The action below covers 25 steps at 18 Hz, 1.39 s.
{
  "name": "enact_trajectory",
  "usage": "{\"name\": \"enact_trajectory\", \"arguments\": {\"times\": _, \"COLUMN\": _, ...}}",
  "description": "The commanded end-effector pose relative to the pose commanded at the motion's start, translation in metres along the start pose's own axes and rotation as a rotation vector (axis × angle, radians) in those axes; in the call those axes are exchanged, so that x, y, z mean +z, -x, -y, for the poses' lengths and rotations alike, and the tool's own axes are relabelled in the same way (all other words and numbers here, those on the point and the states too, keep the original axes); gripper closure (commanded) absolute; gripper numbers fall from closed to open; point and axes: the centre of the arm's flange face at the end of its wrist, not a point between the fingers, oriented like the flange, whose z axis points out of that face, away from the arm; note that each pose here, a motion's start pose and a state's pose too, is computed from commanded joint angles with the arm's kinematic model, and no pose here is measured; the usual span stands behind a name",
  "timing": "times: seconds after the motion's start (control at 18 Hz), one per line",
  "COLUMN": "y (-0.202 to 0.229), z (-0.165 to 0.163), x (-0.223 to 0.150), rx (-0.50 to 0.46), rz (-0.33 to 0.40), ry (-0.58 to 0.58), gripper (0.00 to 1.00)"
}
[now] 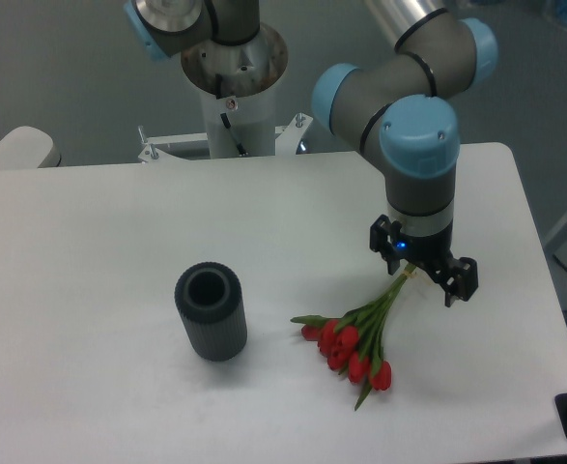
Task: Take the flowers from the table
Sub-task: 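Move the open gripper over the red tulip stems and lower it, then close the gripper around the green tulip stems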
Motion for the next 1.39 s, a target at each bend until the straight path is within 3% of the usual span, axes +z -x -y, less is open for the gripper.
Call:
{"name": "enact_trajectory", "arguments": {"times": 0.39, "y": -0.011, "z": -0.003, "x": 0.055, "rx": -0.037, "rz": -0.106, "ry": 0.003, "gripper": 0.0}}
{"name": "enact_trajectory", "arguments": {"times": 0.61, "y": -0.016, "z": -0.007, "x": 0.069, "rx": -0.023, "rz": -0.126, "ry": 0.013, "gripper": 0.0}}
{"name": "enact_trajectory", "arguments": {"times": 1.39, "y": -0.031, "z": -0.007, "x": 0.123, "rx": 0.015, "rz": -0.111, "ry": 0.008, "gripper": 0.0}}
